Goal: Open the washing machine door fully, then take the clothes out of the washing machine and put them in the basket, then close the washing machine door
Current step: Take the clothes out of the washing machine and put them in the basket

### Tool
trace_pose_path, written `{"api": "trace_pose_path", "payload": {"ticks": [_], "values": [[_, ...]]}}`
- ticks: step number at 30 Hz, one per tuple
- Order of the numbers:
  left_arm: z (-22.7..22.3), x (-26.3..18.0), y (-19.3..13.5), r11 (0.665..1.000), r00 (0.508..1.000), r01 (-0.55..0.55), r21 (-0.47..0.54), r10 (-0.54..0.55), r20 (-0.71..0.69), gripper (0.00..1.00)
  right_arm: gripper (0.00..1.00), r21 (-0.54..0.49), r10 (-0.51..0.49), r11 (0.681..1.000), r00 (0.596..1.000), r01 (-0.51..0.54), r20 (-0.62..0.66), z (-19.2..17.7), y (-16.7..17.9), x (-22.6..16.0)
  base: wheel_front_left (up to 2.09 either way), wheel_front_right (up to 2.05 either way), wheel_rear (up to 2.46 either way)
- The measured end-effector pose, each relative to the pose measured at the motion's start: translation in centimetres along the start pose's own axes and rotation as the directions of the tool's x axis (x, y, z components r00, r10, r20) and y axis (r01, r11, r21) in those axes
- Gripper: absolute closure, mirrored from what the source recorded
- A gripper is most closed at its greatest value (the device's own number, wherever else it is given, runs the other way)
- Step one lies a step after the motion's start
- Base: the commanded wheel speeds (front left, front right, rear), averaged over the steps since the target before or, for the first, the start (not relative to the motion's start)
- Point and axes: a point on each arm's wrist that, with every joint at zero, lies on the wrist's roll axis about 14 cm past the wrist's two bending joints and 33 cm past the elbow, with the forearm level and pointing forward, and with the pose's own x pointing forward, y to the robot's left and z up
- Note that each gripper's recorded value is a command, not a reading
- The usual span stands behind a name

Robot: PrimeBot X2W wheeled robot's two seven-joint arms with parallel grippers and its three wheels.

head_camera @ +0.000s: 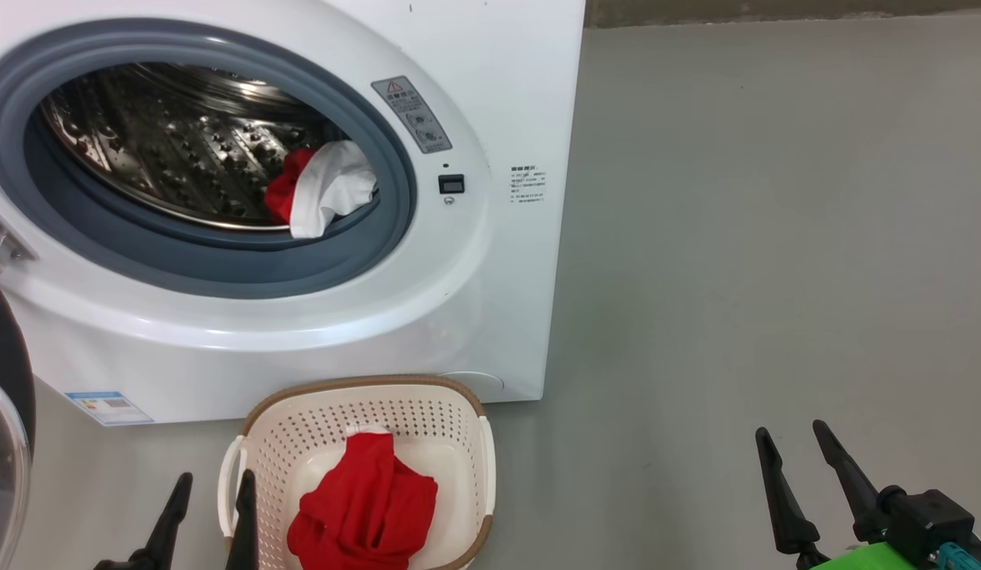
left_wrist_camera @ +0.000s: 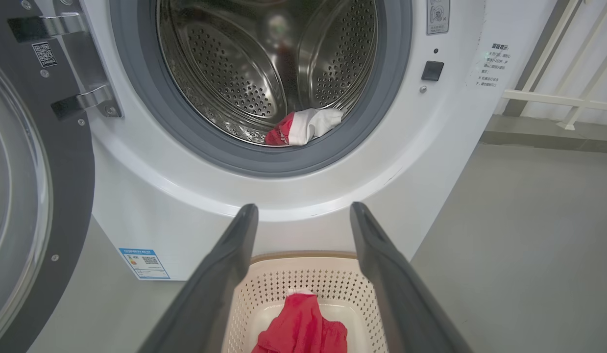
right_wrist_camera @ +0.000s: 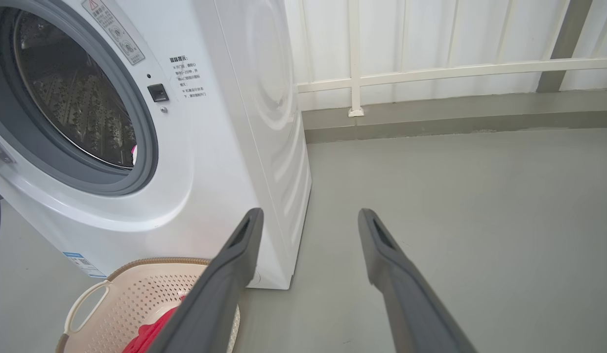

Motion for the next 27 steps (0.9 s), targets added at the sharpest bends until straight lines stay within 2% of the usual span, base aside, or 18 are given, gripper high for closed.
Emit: {"api": "trace_pose_path", "payload": {"ticks": [20,27], "values": [[-0.3,0.0,-0.2,1.000,1.000,0.004,0.001,-0.004,-0.009,0.00,0.00,0.000,0.007,1.000,1.000,-0.007,-0.013,-0.4,0.2,0.4,0.00,0.00,0.00],[0.5,3.4,-1.7,0.999,0.999,0.044,-0.019,-0.043,0.019,0.00,0.00,0.006,0.011,1.000,0.999,-0.010,-0.031,-1.0,0.4,1.7,0.00,0.00,0.00]]}}
